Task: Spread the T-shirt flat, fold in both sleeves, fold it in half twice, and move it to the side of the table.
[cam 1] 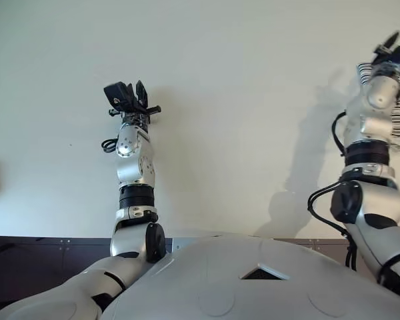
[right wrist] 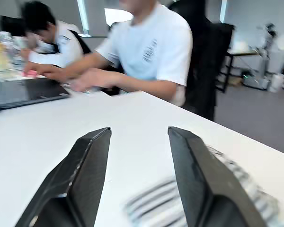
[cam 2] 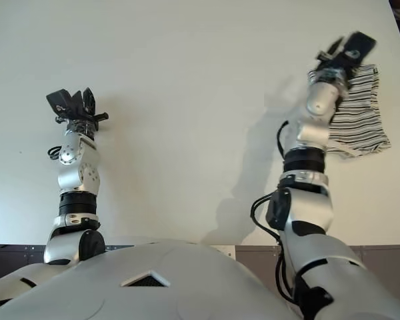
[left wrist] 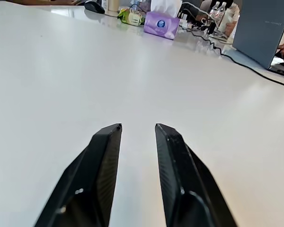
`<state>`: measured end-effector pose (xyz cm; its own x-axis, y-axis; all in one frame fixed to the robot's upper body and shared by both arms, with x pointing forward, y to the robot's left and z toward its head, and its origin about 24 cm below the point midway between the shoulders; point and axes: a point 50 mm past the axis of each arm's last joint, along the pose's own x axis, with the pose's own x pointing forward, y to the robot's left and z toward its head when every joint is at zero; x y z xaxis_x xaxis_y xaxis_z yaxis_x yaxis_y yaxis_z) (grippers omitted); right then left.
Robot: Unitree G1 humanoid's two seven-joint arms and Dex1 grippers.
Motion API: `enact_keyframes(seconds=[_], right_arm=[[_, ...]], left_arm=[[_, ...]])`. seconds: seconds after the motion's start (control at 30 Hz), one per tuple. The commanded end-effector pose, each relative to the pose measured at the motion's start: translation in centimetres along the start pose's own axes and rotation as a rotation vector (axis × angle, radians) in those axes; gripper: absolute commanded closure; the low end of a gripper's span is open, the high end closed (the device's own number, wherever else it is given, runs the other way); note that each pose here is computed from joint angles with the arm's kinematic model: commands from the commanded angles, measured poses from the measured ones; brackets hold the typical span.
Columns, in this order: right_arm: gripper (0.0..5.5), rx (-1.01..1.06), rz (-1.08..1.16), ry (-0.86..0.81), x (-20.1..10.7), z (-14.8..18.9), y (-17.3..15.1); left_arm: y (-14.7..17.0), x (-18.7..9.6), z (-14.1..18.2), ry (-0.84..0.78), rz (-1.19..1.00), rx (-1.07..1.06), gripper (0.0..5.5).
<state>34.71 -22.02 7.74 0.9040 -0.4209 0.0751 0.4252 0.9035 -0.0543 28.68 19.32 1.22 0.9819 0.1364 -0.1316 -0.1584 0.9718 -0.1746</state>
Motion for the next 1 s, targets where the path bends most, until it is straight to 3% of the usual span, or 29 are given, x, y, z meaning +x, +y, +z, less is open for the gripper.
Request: enact_keyframes(seconds=[0.03, 0.13, 0.27, 0.7, 0.83, 1.0], right_arm=[[3.29, -0.021, 0.232, 0.012, -3.4, -0.3, 7.3], [3.29, -0.027, 0.264, 0.068, -4.8, -1.6, 9.1], [3.29, -0.074, 0.328, 0.063, -5.2, -2.2, 9.8], [3.08, -0.03, 0.33, 0.0, -5.8, -0.7, 11.2], [2.51, -0.02, 0.342, -0.091, -6.2, 1.1, 12.0], [2.51, -0.023, 0.351, -0.191, -6.7, 2.8, 12.8]], left_arm=[[-7.6, 1.9, 3.5, -0.148, -0.169, 0.09, 4.2], [-11.0, 2.0, 3.1, -0.152, -0.15, 0.082, 4.2], [-11.0, 2.0, 2.6, -0.172, -0.159, 0.132, 4.2], [-12.0, 2.9, 4.9, -0.251, -0.176, 0.151, 2.18], [-11.6, 3.4, 6.6, -0.311, -0.158, 0.203, 2.16], [-11.6, 4.3, 8.4, -0.329, -0.161, 0.17, 2.16]])
